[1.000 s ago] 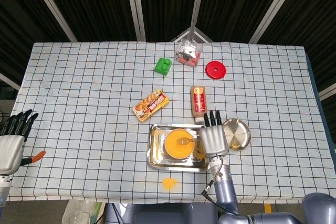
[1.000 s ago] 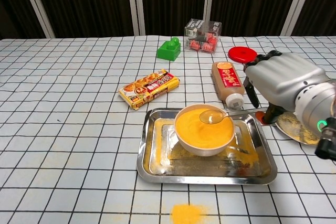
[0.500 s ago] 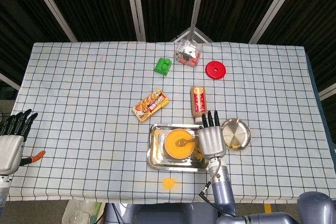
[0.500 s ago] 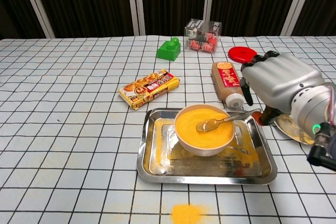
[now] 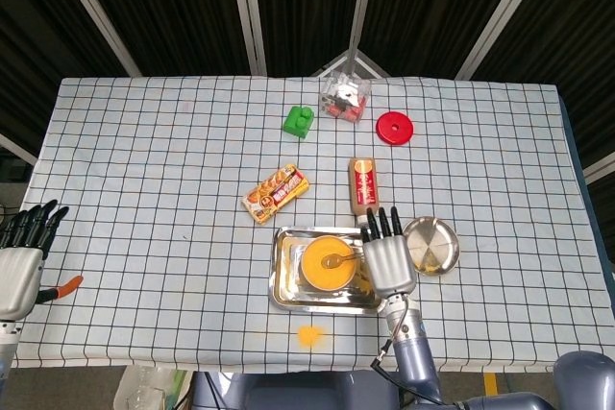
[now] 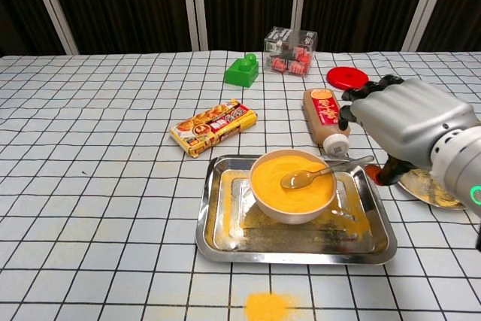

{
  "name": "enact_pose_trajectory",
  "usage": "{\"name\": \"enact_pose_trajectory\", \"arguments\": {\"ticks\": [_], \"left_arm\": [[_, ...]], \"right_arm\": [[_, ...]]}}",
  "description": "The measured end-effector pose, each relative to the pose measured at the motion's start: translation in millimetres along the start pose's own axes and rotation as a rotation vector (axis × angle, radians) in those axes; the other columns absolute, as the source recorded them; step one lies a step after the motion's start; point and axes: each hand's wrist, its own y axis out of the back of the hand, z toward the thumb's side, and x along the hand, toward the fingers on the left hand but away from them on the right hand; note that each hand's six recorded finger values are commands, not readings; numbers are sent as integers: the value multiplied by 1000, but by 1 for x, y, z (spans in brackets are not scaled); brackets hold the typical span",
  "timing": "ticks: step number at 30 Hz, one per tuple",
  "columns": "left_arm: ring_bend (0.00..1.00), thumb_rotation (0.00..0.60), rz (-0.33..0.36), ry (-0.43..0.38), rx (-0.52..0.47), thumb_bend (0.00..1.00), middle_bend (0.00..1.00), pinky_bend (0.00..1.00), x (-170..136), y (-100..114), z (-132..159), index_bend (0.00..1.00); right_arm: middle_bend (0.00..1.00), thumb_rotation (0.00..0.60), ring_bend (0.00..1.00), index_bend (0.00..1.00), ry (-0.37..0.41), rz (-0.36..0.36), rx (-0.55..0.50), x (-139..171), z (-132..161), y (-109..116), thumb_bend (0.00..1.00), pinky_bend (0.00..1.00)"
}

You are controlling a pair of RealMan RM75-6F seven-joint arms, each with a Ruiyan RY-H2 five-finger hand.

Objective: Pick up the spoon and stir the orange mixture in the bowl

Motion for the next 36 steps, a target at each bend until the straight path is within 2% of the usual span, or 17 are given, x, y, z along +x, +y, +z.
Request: {"name": "enact_pose_trajectory", "arguments": {"ticks": [9, 23, 36], "left_arm": [[0, 600, -1, 1, 1, 0, 0, 0, 0, 0, 0, 0], [0, 600, -7, 3, 3, 0, 0, 0, 0, -2, 0, 0], [0, 600, -5, 3, -1, 0, 0, 0, -1, -1, 0, 0]], "right_arm": [[71, 600, 0, 294, 10, 40, -5, 5, -3, -12, 424, 0], [72, 600, 0, 403, 20, 67, -16, 12, -6, -22, 425, 0], [74, 600, 0, 403, 56, 19, -52, 14, 1, -14, 425, 0]]}}
